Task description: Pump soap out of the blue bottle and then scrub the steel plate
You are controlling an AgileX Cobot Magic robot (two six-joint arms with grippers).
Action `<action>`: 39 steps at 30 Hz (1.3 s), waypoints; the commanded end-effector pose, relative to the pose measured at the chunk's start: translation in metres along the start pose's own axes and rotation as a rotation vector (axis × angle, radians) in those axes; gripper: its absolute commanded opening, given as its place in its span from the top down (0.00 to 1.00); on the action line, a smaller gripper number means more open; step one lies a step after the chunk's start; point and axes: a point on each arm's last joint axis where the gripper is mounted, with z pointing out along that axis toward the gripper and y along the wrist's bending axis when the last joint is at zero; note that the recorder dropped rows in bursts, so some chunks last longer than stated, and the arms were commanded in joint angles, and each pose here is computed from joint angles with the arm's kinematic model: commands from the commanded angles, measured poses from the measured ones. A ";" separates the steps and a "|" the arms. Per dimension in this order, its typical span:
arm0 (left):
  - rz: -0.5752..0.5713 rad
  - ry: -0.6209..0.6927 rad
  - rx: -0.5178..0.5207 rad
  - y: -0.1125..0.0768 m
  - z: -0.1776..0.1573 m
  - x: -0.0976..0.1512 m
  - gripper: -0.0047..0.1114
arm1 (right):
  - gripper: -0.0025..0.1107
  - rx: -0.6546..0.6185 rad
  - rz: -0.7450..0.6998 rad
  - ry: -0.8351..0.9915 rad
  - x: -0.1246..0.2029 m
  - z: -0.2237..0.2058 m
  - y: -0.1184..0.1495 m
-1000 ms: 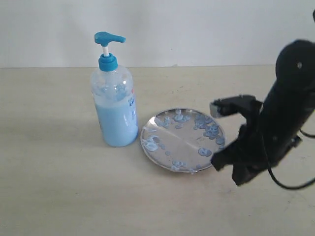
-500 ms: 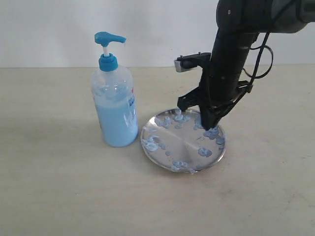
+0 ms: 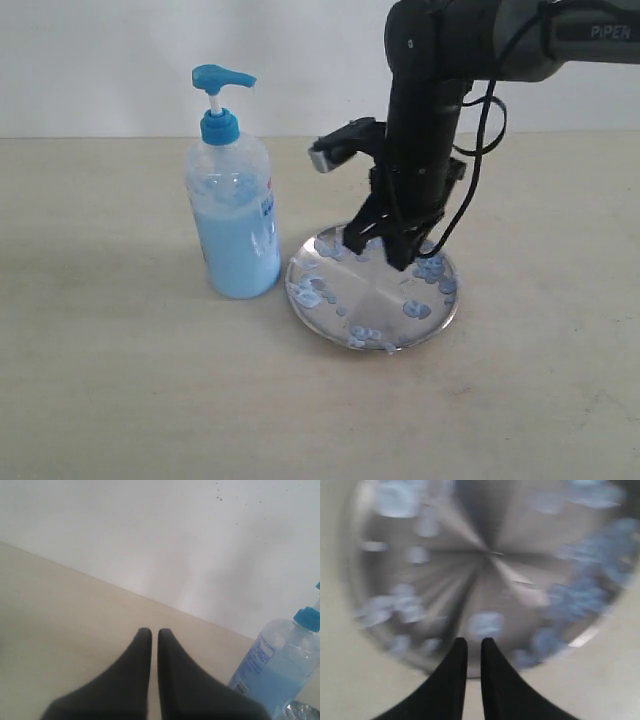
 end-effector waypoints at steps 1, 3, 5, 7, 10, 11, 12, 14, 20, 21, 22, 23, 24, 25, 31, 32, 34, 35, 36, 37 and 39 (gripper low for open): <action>-0.004 -0.006 0.015 -0.001 0.000 0.000 0.92 | 0.98 0.205 0.297 -0.307 -0.024 0.004 -0.030; -0.004 -0.006 0.015 -0.001 0.000 0.000 0.92 | 0.98 0.093 0.339 -0.354 -0.033 0.007 -0.015; -0.004 -0.006 0.015 -0.001 0.000 0.000 0.92 | 0.98 0.014 0.173 -0.198 -0.024 0.011 0.005; -0.004 -0.006 0.015 -0.001 0.000 0.000 0.92 | 0.98 -0.038 -0.086 -0.017 -0.009 0.015 0.016; -0.004 -0.006 0.015 -0.001 0.000 0.000 0.92 | 0.98 0.027 -0.064 0.014 -0.005 0.019 0.000; -0.004 -0.006 0.015 -0.001 0.000 0.000 0.92 | 0.98 0.101 0.019 -0.062 -0.010 0.020 -0.012; -0.004 -0.006 0.015 -0.001 0.000 0.000 0.92 | 0.98 0.153 0.136 -0.173 -0.019 0.019 -0.022; -0.004 -0.006 0.015 -0.001 0.000 0.000 0.92 | 0.98 0.134 0.390 -0.388 -0.035 0.016 -0.029; -0.004 -0.006 0.015 -0.001 0.000 0.000 0.92 | 0.98 -0.082 -0.078 -0.087 -0.017 0.023 0.020; -0.004 -0.006 0.015 -0.001 0.000 0.000 0.92 | 0.98 -0.120 -0.200 0.029 -0.007 0.025 0.023; -0.004 -0.006 0.015 -0.001 0.000 0.000 0.92 | 0.98 -0.123 -0.271 0.075 -0.002 0.028 0.022; -0.004 -0.006 0.015 -0.001 0.000 0.000 0.92 | 0.98 -0.086 -0.287 0.099 0.001 0.030 0.016; -0.004 -0.006 0.015 -0.001 0.000 0.000 0.92 | 0.98 -0.025 -0.297 0.130 0.003 0.031 0.009; -0.004 -0.006 0.015 -0.001 0.000 0.000 0.92 | 0.98 0.040 -0.274 0.146 0.003 0.032 0.001; -0.004 -0.006 0.015 -0.001 0.000 0.000 0.92 | 0.98 0.027 0.231 -0.256 -0.031 0.026 0.002; -0.004 -0.006 0.015 -0.001 0.000 0.000 0.92 | 0.98 0.002 0.114 -0.167 -0.023 0.026 0.007; -0.004 -0.006 0.015 -0.001 0.000 0.000 0.92 | 0.98 -0.007 -0.142 0.055 -0.002 0.026 0.007; -0.004 -0.006 0.015 -0.001 0.000 0.000 0.92 | 0.98 0.036 -0.177 0.134 0.005 0.025 0.000; -0.004 -0.006 0.015 -0.001 0.000 0.000 0.92 | 0.98 0.113 -0.206 0.166 0.007 0.026 -0.009; -0.004 -0.006 0.015 -0.001 0.000 0.000 0.92 | 0.98 0.192 -0.228 0.195 0.009 0.025 -0.018; -0.004 -0.006 0.015 -0.001 0.000 0.000 0.92 | 0.98 0.374 -0.161 0.201 0.008 0.021 -0.034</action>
